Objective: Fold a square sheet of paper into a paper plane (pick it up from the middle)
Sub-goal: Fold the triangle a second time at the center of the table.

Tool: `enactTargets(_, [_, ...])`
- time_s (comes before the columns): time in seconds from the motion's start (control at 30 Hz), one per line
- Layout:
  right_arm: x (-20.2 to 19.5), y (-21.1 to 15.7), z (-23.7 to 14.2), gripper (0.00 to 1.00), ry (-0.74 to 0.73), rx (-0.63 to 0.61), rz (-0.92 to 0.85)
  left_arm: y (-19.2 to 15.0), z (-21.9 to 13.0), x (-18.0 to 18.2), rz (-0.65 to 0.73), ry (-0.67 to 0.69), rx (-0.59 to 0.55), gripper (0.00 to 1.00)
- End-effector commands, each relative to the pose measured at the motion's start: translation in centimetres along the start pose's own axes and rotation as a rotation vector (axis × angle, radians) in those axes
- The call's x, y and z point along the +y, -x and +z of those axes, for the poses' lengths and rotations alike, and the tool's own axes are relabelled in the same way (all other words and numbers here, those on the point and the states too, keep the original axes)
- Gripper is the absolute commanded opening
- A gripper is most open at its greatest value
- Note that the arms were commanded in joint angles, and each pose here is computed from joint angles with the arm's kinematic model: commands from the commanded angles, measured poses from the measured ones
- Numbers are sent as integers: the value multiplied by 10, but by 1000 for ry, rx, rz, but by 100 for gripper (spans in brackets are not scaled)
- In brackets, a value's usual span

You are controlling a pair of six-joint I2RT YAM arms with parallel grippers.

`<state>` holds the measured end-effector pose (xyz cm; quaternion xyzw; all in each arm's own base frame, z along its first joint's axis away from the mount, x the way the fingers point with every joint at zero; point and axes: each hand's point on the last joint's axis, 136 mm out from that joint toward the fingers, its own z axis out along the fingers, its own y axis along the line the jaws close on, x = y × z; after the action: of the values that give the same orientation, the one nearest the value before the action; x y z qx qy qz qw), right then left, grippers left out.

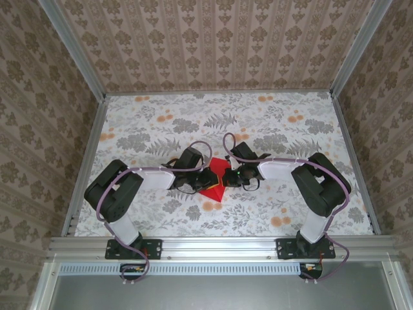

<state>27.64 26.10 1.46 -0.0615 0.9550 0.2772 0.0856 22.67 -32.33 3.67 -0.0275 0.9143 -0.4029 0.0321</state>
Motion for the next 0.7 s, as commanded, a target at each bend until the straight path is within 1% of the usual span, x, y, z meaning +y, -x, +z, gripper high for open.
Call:
enactTargets(0.0, [-7,2,6,4,-27,11,-9,1,1,-11,41,-25,5,13])
enactTargets(0.23, [-10,-1,8,4,-36,23,-5,3,3,-9,39,-18,4,13])
enactTargets(0.67, [-15,-3,12,4,-52,35,1,-3,7,18,-4,67,13,12])
